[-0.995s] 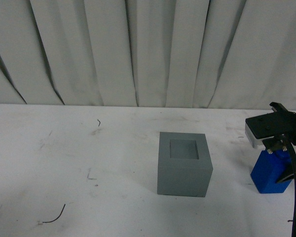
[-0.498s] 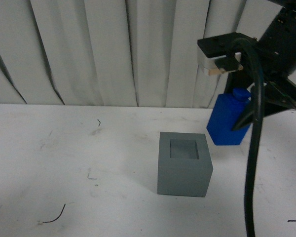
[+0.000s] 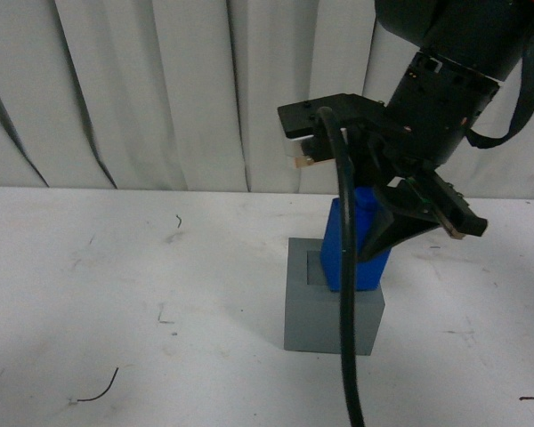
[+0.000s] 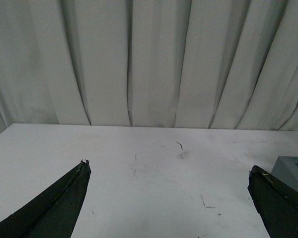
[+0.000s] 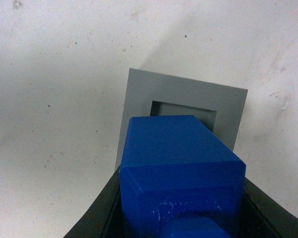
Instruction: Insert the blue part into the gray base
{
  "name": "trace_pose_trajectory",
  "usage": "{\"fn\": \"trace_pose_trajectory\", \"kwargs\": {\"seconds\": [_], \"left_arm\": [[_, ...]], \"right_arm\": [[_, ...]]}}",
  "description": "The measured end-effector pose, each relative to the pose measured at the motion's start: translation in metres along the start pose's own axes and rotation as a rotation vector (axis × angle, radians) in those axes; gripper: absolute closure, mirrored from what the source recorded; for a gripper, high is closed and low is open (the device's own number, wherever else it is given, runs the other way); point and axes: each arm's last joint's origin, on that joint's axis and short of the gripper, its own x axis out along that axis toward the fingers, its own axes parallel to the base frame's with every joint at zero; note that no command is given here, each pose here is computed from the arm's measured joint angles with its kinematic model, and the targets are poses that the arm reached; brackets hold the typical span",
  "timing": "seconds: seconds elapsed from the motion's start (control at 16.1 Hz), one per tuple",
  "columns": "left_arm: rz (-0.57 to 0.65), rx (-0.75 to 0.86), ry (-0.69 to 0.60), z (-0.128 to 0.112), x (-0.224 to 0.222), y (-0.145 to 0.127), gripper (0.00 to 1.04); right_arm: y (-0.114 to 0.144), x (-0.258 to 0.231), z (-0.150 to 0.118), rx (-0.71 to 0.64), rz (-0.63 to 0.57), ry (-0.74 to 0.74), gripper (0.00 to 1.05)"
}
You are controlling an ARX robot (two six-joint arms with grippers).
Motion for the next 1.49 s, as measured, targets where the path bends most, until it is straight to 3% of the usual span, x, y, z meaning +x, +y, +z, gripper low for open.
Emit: {"fn": "trace_pose_trajectory", "kwargs": {"seconds": [1.49], "left_arm": [[0.000, 0.000, 0.000, 0.000, 0.000, 0.000, 0.07]], "right_arm": [[-0.007, 0.016, 0.012, 0.081, -0.037, 0.049, 0.58]]}}
